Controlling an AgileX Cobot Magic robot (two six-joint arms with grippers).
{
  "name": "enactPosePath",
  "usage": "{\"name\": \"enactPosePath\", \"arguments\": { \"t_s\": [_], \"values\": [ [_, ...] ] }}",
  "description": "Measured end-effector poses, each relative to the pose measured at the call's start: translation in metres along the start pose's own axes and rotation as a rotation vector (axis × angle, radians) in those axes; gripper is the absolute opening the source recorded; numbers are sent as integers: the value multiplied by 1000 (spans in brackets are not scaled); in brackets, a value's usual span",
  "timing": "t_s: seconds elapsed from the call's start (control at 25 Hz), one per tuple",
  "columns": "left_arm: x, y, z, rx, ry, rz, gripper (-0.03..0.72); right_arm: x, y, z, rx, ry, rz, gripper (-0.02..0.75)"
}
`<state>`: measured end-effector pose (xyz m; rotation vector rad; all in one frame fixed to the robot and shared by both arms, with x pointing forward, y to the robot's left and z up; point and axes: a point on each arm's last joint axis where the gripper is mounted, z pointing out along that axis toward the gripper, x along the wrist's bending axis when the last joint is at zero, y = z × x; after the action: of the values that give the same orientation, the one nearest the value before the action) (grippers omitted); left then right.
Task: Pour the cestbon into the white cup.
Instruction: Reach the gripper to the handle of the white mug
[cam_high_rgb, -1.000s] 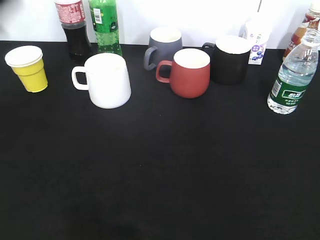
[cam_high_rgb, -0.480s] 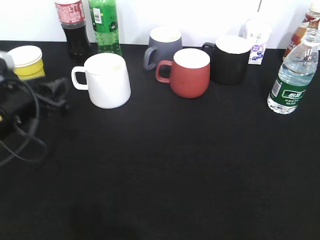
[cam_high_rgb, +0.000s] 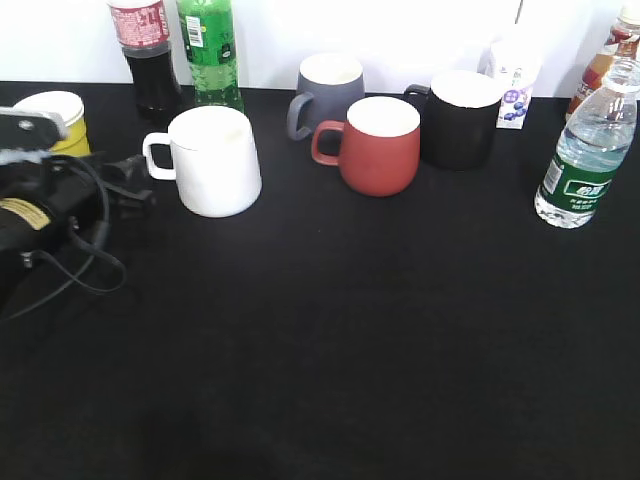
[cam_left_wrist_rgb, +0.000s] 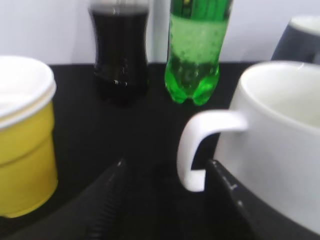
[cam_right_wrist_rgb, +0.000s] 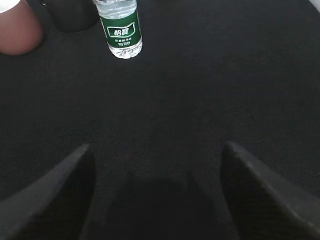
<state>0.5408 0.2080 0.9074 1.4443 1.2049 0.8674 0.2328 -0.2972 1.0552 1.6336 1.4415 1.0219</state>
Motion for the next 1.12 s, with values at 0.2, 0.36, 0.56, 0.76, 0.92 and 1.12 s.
{"name": "enactPosePath", "arguments": {
  "t_s": [0.2, 0.36, 0.56, 0.76, 0.92, 1.12],
  "values": [
    [-3, 6, 11, -24, -30, 17, 384, 0, 0, 0, 0, 0, 0, 591],
    [2, 14, 20, -25, -35, 34, 384, 0, 0, 0, 0, 0, 0, 591],
    [2, -2, 28, 28, -60, 57, 384, 0, 0, 0, 0, 0, 0, 591],
    [1, -2, 34, 0, -67, 58, 384, 0, 0, 0, 0, 0, 0, 591],
    [1, -1, 56, -30, -69, 60, 384, 0, 0, 0, 0, 0, 0, 591],
    [2, -2, 93, -82, -130, 115, 234, 0, 0, 0, 0, 0, 0, 591]
  ]
}}
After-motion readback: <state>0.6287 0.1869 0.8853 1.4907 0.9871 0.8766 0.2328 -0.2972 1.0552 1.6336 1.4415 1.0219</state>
